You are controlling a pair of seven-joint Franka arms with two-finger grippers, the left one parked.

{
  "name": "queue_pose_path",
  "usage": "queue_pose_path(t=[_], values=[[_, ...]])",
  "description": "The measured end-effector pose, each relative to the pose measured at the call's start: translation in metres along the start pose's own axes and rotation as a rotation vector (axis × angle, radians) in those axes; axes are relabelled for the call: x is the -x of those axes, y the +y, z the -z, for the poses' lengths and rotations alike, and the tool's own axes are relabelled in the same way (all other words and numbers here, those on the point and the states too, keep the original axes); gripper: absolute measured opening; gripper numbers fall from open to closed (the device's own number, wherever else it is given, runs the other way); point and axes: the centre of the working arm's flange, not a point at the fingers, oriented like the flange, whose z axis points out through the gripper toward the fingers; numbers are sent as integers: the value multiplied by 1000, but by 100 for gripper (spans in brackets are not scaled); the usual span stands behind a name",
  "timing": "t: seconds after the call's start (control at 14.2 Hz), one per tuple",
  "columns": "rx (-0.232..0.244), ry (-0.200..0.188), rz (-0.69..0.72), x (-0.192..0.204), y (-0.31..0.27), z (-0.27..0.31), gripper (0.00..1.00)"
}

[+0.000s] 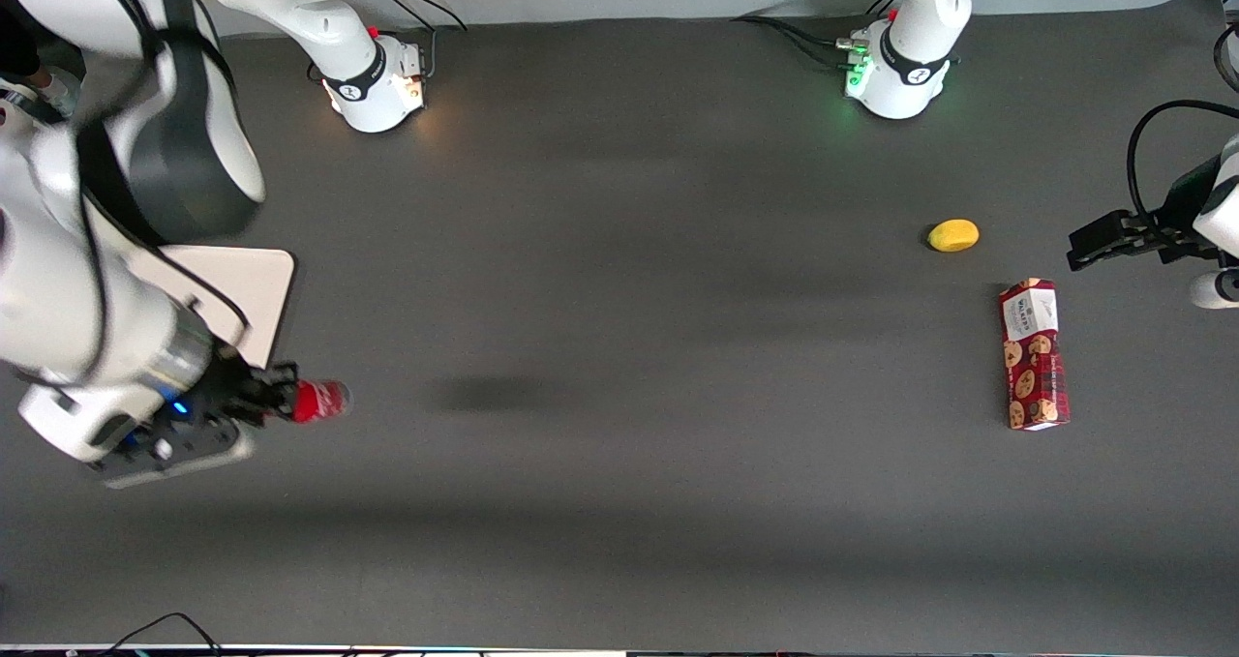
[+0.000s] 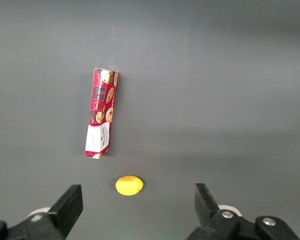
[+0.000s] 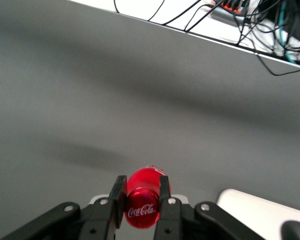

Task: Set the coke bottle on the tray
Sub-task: 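Lift the red bottle and carry it toward the white tray, then lower the bottle onto the white tray and open the right gripper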

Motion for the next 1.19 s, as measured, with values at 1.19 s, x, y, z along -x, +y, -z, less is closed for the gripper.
queue_pose_path(t=[1.19], values=[[45,10,465,295,378,-72,30]])
